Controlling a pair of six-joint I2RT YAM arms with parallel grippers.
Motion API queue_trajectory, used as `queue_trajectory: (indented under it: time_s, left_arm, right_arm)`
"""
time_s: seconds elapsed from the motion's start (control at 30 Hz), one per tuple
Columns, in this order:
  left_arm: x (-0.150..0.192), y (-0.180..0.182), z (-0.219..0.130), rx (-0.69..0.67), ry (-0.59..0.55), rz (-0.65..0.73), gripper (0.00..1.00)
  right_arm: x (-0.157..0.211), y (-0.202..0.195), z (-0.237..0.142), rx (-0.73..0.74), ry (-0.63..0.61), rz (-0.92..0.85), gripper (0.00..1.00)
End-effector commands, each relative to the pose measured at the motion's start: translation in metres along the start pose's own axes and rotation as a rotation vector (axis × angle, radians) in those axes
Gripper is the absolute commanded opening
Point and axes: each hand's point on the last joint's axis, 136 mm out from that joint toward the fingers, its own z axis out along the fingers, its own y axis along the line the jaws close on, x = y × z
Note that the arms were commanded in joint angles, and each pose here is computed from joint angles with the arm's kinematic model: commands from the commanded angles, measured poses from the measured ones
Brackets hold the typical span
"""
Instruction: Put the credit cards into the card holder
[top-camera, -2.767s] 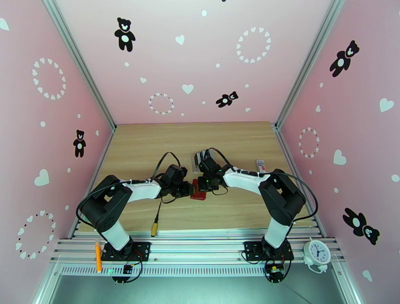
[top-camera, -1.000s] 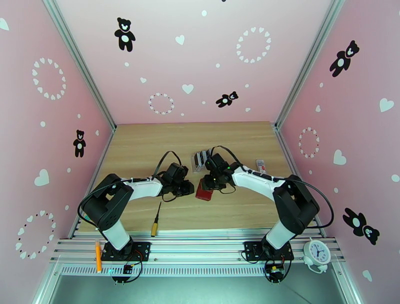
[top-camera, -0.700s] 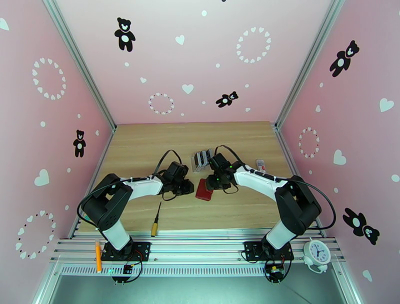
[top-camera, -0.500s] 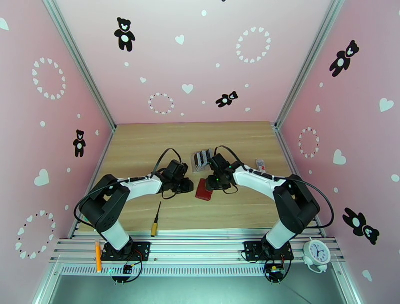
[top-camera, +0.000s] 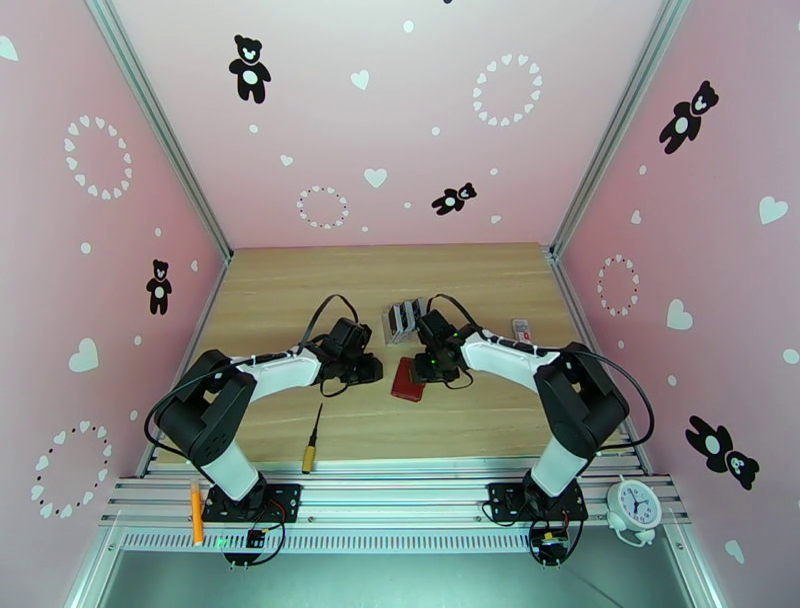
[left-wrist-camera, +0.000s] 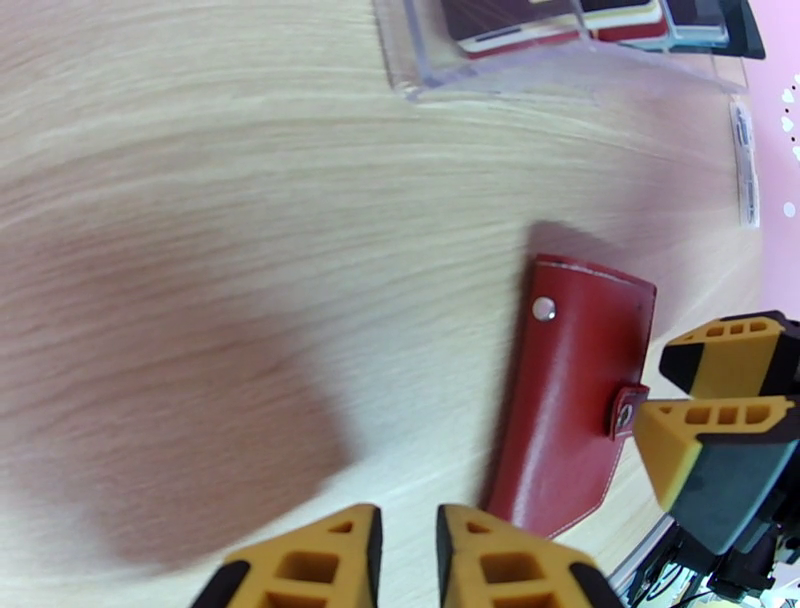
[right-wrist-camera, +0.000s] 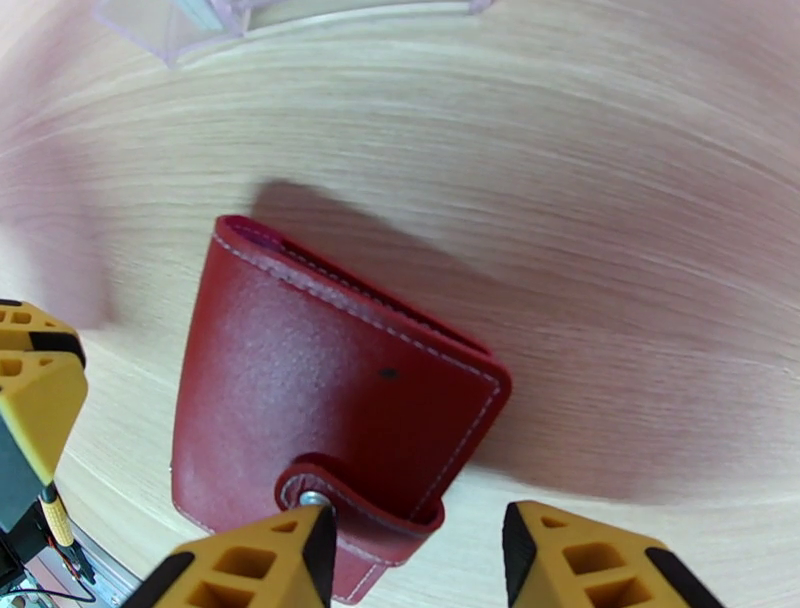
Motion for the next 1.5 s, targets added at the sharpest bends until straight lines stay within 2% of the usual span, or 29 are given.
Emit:
queue_trajectory:
  time_s: [0.0,1.03,1.47]
  left_arm:
    - [-0.008,-0.005,-0.009,0.011,-0.031,0.012,0.24]
    - [-0.008,-0.003,-0.003,0.033,-0.026,-0.003,0.24]
    - [-0.008,-0.004,-0.004,0.040,-0.028,-0.007,0.24]
  right_arm:
    - [-0.003,0.003,0.005,-0.015,0.004,-0.005,0.49]
    - [-0.027,0.028,0.010,-0.081,0.006,-0.025,0.48]
    - [-0.027,0.029,0.008,-0.086,0.005,-0.028,0.48]
